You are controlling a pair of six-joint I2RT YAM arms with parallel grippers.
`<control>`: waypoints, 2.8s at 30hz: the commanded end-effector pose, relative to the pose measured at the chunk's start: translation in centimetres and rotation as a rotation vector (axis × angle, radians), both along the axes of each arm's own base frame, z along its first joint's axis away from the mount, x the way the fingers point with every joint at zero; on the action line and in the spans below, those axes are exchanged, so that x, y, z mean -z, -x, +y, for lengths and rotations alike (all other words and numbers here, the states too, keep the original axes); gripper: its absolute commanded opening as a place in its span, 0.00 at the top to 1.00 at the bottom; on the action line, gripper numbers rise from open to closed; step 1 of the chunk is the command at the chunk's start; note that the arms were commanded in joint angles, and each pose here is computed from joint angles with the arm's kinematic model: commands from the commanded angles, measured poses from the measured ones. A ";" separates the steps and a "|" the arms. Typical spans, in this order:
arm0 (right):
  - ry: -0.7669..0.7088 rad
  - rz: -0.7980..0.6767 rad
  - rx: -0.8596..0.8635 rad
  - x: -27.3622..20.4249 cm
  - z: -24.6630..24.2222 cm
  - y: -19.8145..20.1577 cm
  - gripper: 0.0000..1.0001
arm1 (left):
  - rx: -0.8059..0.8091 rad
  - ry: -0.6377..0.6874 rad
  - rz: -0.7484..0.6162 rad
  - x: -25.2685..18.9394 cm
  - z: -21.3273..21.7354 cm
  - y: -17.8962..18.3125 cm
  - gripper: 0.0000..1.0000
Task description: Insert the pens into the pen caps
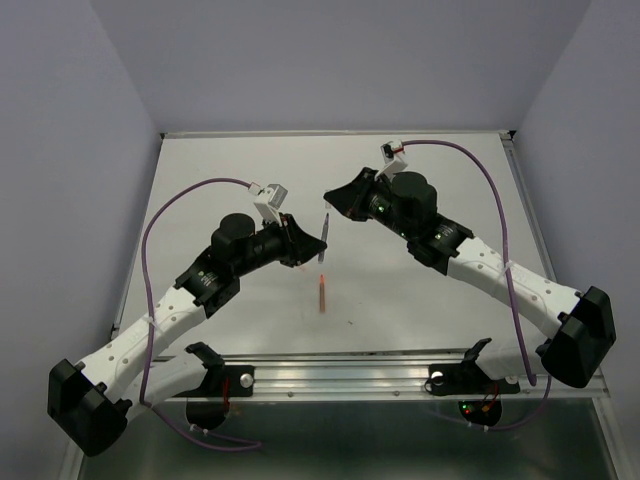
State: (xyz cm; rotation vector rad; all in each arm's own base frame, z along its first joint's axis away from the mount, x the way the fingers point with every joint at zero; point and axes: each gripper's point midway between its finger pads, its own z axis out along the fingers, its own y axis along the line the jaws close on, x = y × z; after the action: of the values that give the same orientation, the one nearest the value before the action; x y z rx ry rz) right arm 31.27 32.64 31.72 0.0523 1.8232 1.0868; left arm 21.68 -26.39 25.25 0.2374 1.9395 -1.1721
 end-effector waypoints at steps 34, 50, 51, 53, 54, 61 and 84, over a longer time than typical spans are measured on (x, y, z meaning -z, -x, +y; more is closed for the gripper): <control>-0.046 -0.100 0.193 -4.9 -3.2 -1.5 0.86 | -0.051 0.096 -0.091 -4.0 0.1 -0.7 1.00; -0.068 -0.083 0.006 -4.5 0.2 -0.1 0.85 | -0.010 0.071 -0.100 -3.9 -0.8 -0.9 1.00; -0.066 -0.083 0.003 -4.4 0.3 -0.1 0.85 | -0.010 0.073 -0.103 -4.0 -0.8 -1.0 1.00; -0.060 -0.075 0.003 -4.1 0.4 -0.3 0.85 | -0.007 0.070 -0.106 -4.0 -0.8 -1.0 1.00; -0.058 -0.073 0.001 -3.9 0.5 -0.3 0.85 | -0.004 0.070 -0.107 -4.0 -0.8 -0.9 1.00; -0.067 -0.076 -0.015 -4.2 0.7 -0.1 0.85 | -0.009 0.061 -0.109 -4.0 -0.8 -1.1 1.00; -0.064 -0.036 -0.124 -3.1 1.5 2.0 0.85 | -0.062 0.070 -0.144 -5.3 -0.6 -2.3 1.00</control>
State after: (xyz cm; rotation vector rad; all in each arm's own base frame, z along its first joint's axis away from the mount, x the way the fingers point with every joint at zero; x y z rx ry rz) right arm 30.62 33.53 31.73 -0.0048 1.8482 1.1262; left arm 23.20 -26.49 26.06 0.1898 1.9151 -1.1294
